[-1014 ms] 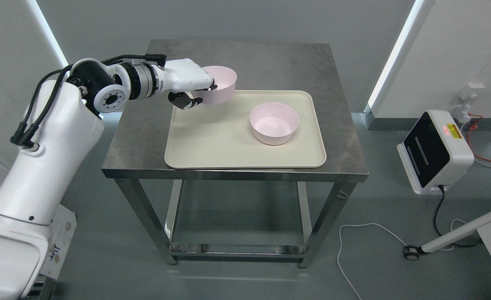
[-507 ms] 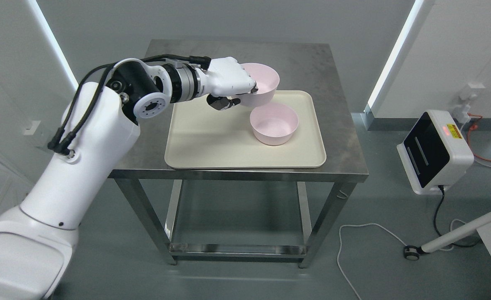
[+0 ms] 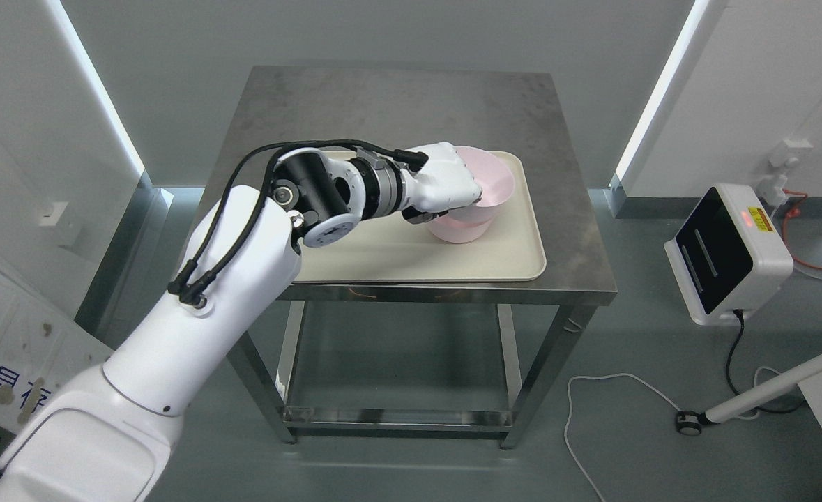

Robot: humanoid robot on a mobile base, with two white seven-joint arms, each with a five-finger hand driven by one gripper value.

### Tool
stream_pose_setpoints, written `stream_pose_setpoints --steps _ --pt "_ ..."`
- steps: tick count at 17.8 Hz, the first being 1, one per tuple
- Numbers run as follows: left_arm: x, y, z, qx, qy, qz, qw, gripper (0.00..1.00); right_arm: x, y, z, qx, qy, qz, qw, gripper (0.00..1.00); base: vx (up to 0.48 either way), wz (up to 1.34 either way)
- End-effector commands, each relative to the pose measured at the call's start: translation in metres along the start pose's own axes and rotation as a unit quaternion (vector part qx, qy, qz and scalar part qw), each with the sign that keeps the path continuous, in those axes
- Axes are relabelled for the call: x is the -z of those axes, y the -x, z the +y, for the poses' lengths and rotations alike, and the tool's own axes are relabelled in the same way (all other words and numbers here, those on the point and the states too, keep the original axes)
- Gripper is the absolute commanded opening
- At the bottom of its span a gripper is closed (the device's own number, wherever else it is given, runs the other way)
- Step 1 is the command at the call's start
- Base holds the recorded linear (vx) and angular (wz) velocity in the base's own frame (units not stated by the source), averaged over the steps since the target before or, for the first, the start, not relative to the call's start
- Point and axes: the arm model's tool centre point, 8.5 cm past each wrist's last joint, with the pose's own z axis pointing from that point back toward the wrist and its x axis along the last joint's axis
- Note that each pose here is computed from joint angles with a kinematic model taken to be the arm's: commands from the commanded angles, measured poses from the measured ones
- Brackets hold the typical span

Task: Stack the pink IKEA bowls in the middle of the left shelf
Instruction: 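Carry the held bowl over the other pink bowl and lower it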

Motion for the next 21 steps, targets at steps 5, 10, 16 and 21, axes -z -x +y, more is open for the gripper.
stream_pose_setpoints --steps 5,10,16,21 --pt "0.017 -0.019 0.018 0.006 -0.007 -0.007 1.000 0.00 0.000 -0.011 -0.011 0.005 0.008 -0.016 1.000 1.00 0.000 0.00" --pt "0.010 0.017 0.029 -0.024 -0.012 0.011 1.000 0.00 0.000 -0.011 -0.011 0.005 0.008 -0.016 1.000 1.00 0.000 0.00" --pt "0.018 0.013 0.011 -0.029 0.009 0.010 0.999 0.00 0.000 -0.011 -0.011 0.005 0.008 -0.016 1.000 1.00 0.000 0.00" --pt "0.021 0.015 0.003 -0.038 0.014 0.011 0.999 0.00 0.000 -0.011 -0.011 0.005 0.008 -0.016 1.000 1.00 0.000 0.00"
